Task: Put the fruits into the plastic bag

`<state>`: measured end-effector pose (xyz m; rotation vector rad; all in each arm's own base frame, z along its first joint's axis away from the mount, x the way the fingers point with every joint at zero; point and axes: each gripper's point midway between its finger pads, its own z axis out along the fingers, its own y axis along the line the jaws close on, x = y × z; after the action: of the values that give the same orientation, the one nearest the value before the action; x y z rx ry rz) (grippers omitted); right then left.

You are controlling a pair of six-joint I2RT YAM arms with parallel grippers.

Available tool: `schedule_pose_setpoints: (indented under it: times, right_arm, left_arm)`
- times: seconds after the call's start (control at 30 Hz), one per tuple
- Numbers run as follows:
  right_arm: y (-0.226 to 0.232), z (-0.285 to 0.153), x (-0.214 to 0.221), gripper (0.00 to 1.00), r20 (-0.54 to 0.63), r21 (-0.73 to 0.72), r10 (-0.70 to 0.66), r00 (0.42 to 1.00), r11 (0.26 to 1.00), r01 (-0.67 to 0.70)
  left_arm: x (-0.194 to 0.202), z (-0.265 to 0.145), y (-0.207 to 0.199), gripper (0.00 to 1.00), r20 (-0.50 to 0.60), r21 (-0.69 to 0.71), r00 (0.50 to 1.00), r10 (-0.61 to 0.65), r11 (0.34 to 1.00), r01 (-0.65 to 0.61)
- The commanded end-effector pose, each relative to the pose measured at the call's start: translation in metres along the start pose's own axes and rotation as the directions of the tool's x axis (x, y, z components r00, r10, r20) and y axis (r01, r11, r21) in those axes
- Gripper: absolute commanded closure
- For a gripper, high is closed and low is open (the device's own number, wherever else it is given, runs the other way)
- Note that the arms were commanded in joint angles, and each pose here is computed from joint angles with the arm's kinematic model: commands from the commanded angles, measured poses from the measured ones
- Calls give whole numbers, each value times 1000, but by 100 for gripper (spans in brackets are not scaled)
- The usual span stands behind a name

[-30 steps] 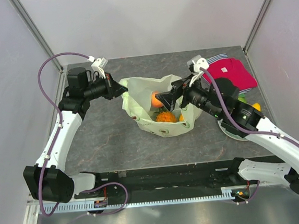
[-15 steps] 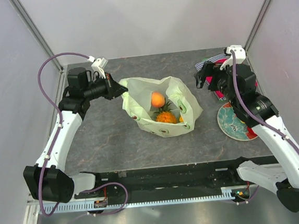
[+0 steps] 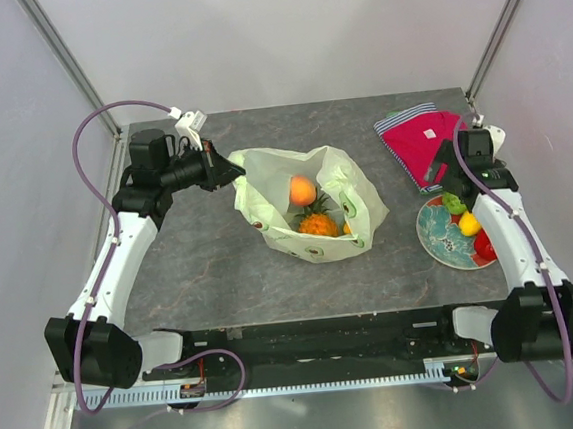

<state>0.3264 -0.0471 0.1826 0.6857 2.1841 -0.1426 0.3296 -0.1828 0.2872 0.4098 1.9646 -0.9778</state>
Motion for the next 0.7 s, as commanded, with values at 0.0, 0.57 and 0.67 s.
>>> schedule_pose_setpoints:
  times: [0.0, 0.57, 0.67]
  right_arm:
    - [-31, 21, 18, 2, -49, 148, 0, 999, 989, 7]
    - [-51, 75, 37, 4, -145, 172, 19, 989, 985, 6]
    - [-51, 82, 41, 6, -159, 159, 10, 987, 987, 16]
  left_arm:
    - [-3, 2, -1, 98, 14, 28, 999, 30, 999, -31]
    - [-1, 4, 1, 98, 4, 35, 1000, 19, 999, -19]
    - [-1, 4, 0, 98, 5, 36, 1000, 20, 999, -20]
